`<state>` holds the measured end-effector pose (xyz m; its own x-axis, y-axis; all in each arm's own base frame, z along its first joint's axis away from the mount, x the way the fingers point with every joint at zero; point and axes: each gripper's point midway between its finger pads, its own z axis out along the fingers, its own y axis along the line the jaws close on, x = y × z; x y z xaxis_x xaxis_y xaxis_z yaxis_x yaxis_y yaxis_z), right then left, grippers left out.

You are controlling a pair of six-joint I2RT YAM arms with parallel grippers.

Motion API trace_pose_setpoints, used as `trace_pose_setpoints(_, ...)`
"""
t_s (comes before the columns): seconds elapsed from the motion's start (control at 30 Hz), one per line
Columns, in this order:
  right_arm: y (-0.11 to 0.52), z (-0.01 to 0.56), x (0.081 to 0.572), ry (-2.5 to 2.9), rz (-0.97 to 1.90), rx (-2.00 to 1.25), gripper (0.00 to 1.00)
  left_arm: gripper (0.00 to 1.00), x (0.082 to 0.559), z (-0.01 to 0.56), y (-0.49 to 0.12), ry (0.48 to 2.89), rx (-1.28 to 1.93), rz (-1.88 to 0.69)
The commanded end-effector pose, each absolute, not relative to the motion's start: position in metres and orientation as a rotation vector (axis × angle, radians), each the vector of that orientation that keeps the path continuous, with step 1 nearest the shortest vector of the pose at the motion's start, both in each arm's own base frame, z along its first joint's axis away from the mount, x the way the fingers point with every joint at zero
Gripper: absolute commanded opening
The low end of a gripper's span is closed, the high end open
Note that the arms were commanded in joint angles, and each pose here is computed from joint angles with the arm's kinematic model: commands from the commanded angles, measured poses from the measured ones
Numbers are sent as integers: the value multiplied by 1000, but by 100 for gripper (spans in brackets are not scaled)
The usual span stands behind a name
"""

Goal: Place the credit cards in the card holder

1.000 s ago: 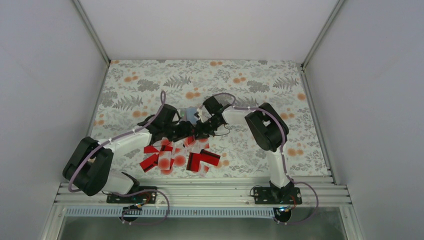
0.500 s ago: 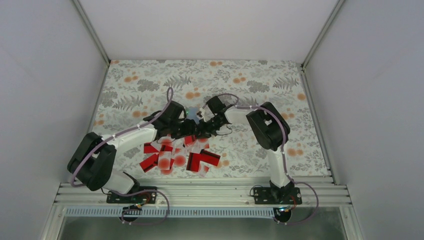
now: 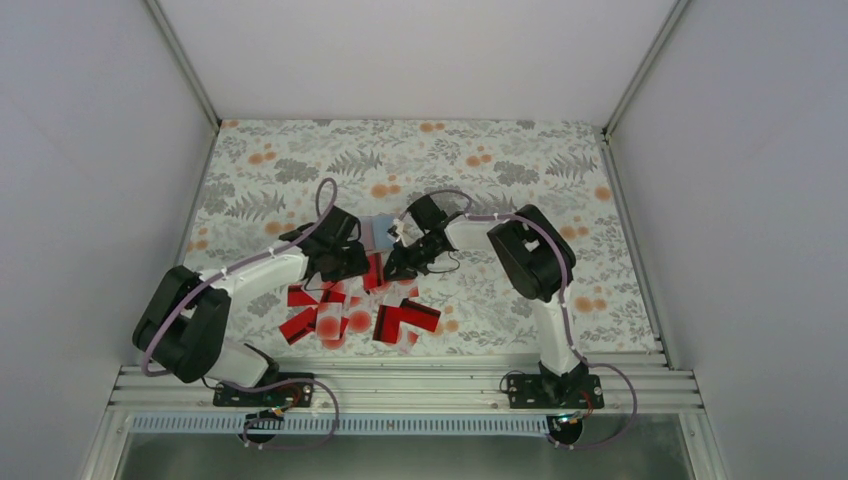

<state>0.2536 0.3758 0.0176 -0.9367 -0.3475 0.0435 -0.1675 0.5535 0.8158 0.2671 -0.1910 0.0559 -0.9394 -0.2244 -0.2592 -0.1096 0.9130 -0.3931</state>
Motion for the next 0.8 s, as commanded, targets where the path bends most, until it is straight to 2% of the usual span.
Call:
trace_pose_setpoints(0.0, 368, -13, 244, -2605, -1223, 391, 5, 44, 266, 52, -169, 2778, -283, -453)
trace_pose_setpoints(0.43, 372, -11, 248, -2608, -1249, 390, 5, 34, 267, 17, -166, 2877, -196, -355)
trace_pose_setpoints(0.77, 379, 7, 253, -2607, -1327, 443, 7, 23, 267, 0, -169, 2926, -120, -332)
